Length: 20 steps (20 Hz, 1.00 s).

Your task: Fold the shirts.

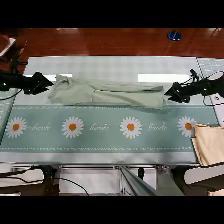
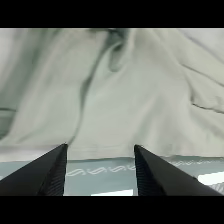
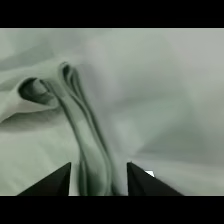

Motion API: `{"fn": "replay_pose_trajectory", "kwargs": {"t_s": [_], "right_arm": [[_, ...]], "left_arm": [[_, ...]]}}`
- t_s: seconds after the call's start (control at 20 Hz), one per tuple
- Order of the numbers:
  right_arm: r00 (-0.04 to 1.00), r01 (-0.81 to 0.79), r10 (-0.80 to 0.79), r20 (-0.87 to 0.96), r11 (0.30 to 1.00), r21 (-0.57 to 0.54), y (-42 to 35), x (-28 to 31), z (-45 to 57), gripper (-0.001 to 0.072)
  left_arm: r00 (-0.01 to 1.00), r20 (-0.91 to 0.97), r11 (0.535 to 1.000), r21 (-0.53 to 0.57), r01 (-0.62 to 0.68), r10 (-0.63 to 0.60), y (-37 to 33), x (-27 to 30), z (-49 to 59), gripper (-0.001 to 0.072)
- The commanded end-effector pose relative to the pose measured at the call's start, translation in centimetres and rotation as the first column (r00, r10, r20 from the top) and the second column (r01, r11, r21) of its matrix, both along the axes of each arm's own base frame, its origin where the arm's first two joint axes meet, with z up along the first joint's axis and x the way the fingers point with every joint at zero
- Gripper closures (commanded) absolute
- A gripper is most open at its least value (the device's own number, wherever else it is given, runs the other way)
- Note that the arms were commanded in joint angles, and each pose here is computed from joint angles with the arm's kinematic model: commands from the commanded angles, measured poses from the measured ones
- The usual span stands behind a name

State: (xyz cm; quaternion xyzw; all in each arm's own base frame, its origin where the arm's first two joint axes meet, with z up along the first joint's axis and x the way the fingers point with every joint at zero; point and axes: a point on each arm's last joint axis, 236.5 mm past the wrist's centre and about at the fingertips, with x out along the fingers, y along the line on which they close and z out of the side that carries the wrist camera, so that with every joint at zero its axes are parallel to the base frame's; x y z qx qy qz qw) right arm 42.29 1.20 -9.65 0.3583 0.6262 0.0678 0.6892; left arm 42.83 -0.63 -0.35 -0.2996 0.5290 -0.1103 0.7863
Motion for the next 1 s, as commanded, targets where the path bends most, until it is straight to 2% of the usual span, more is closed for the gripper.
{"fn": "replay_pose_trajectory", "kwargs": {"t_s": [0.0, 0.05, 0.1, 0.15, 0.2, 0.25, 0.3, 0.4, 0.45, 0.5, 0.65, 0.7, 0.95], "right_arm": [[0.999, -0.034, 0.034, 0.004, 0.998, 0.044, 3.9, 0.4, -1.4, 0.0302], [0.999, -0.054, 0.054, 0.003, 0.998, 0.042, 4.9, 0.3, -1.7, 0.0312], [0.998, -0.061, 0.06, 0.017, 0.998, 0.035, 5.3, 0.7, -1.5, 0.0381], [0.997, -0.069, 0.067, 0.038, 0.997, 0.043, 5.6, 1.0, -0.5, 0.0619], [0.992, -0.095, 0.091, 0.082, 0.995, 0.038, 5.7, 1.4, 1.0, 0.0688], [0.984, -0.128, 0.126, 0.126, 0.992, 0.01, 5.1, 1.5, 3.0, 0.0688], [0.978, -0.148, 0.15, 0.145, 0.989, -0.028, 4.1, 1.0, 4.7, 0.0688], [0.968, -0.194, 0.209, 0.142, 0.974, -0.114, 1.6, -1.8, 8.0, 0.0689], [0.964, -0.199, 0.22, 0.15, 0.97, -0.141, 1.1, -3.6, 9.6, 0.0689], [0.959, -0.192, 0.221, 0.175, 0.966, -0.171, 0.9, -5.1, 10.9, 0.0688], [0.943, -0.129, 0.194, 0.272, 0.962, -0.239, 1.5, -9.3, 14.9, 0.0688], [0.937, -0.101, 0.174, 0.304, 0.965, -0.241, 1.9, -10.5, 16.2, 0.0688], [0.883, -0.018, 0.118, 0.454, 0.976, -0.218, 4.2, -14.7, 22.6, 0.0688]], "left_arm": [[0.995, 0.096, 0.999, -0.037, 0.03, -0.027, -4.1, -1.2, 1.0, 0.0197], [0.994, 0.095, 0.997, -0.036, 0.061, -0.057, -5.4, -1.3, 0.9, 0.0198], [0.992, 0.097, 0.996, -0.034, 0.084, -0.081, -6.6, -1.3, 0.8, 0.0199], [0.99, 0.103, 0.994, -0.029, 0.105, -0.101, -7.7, -1.2, 0.7, 0.0202], [0.987, 0.106, 0.991, -0.038, 0.128, -0.123, -9.0, -1.3, 0.8, 0.0242], [0.984, 0.11, 0.987, -0.066, 0.148, -0.141, -10.6, -1.4, 1.0, 0.0411], [0.981, 0.113, 0.981, -0.097, 0.171, -0.16, -12.3, -1.6, 1.4, 0.0684], [0.944, 0.186, 0.945, -0.135, 0.298, -0.271, -17.3, -2.6, 3.0, 0.0688], [0.895, 0.239, 0.901, -0.129, 0.415, -0.377, -20.9, -4.0, 3.9, 0.0689], [0.862, 0.259, 0.876, -0.098, 0.473, -0.437, -23.9, -5.0, 3.9, 0.069], [0.856, 0.257, 0.887, 0.013, 0.461, -0.449, -31.0, -4.6, 2.1, 0.069], [0.839, 0.25, 0.87, 0.024, 0.493, -0.483, -33.5, -4.9, 1.6, 0.069], [0.694, 0.035, 0.694, 0.074, 0.716, -0.719, -43.3, -9.3, -4.1, 0.069]]}}
